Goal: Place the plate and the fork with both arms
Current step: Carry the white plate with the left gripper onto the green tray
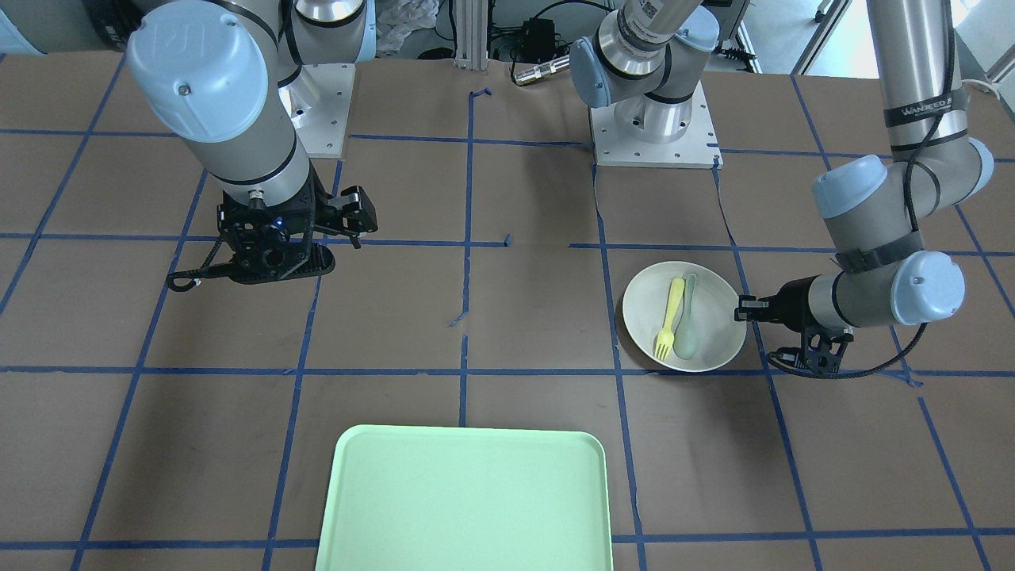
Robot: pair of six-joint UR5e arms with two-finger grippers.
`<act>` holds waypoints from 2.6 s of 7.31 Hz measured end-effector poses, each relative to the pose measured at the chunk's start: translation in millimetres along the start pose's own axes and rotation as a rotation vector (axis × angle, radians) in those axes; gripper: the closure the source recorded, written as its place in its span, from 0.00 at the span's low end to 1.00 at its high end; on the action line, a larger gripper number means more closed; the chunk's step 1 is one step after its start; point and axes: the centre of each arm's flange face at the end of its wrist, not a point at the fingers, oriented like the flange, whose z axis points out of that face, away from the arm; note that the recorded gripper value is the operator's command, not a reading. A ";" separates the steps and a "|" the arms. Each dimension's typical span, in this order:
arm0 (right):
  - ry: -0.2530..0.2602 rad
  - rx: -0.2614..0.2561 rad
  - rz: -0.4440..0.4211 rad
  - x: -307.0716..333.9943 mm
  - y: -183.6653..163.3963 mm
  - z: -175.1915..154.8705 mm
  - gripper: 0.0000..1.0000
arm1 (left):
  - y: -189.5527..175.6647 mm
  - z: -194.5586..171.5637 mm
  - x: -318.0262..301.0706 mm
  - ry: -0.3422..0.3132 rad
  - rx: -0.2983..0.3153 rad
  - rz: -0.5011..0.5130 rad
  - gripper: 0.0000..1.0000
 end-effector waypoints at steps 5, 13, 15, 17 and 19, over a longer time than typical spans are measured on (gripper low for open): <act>0.000 0.013 0.000 0.3 -0.5 -4.9 0.00 | -2.8 -53.8 -11.5 0.125 0.037 -0.039 1.00; -0.001 0.015 0.003 1.2 0.6 -5.1 0.00 | -161.7 -96.1 220.6 0.224 0.270 -0.201 1.00; -0.003 0.013 0.002 0.5 1.0 -3.9 0.00 | -212.7 -80.8 250.6 0.261 0.271 -0.241 1.00; -0.004 0.018 0.001 -0.5 1.7 -6.2 0.00 | -236.7 -52.4 267.8 0.258 0.240 -0.242 1.00; -0.022 0.031 0.000 -2.4 0.5 -8.4 0.00 | -240.5 -38.1 281.4 0.247 0.224 -0.219 0.93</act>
